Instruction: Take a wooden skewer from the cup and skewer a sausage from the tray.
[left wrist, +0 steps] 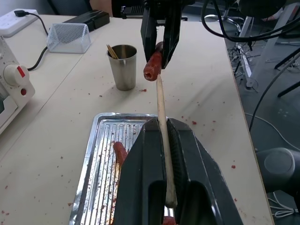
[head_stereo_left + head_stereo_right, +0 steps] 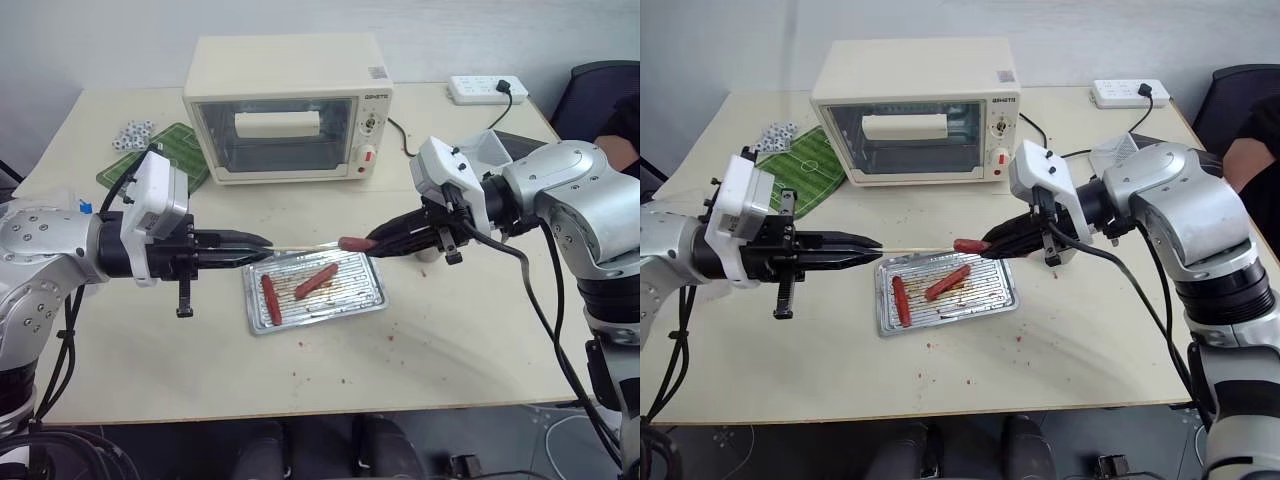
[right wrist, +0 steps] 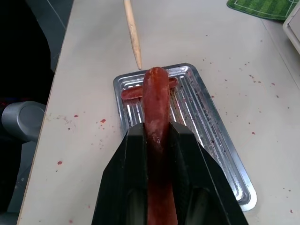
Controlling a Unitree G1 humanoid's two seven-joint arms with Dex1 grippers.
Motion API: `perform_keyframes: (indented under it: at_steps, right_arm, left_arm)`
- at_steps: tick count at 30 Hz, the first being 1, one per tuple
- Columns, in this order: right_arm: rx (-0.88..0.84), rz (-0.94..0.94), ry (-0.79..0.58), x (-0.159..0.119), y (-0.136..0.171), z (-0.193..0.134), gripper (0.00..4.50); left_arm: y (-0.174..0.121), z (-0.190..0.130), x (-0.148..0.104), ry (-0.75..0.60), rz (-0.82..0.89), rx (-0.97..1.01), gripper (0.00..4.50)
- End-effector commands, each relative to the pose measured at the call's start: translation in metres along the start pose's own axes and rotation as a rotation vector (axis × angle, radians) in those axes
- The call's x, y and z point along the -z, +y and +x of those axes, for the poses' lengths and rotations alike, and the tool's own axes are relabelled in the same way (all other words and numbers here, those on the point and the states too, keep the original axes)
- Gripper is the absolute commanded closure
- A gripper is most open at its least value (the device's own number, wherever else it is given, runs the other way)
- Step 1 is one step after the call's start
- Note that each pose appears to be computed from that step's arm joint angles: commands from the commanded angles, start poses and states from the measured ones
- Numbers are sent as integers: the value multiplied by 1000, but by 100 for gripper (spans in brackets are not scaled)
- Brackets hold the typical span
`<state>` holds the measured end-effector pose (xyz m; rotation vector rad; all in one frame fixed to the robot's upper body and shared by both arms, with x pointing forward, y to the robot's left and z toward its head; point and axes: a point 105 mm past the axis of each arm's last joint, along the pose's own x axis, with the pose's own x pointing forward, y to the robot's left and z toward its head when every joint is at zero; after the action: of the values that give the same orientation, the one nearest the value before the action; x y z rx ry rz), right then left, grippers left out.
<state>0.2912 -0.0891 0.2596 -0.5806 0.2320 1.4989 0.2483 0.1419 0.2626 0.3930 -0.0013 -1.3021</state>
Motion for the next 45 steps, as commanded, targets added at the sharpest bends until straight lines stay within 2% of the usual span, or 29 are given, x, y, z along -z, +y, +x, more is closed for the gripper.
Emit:
perform_keyframes:
  at_steps: [1,23,45]
  right_arm:
    - [11,-56,-3,-10,3,-7,391]
    - [-9,-81,-31,-20,8,-3,391]
    - [21,-56,-12,-10,4,-8,391]
  left_arm:
    - [3,-5,-7,-4,40,-17,450]
    - [2,2,-9,-15,56,17,450]
    - [10,-9,-10,2,77,-20,450]
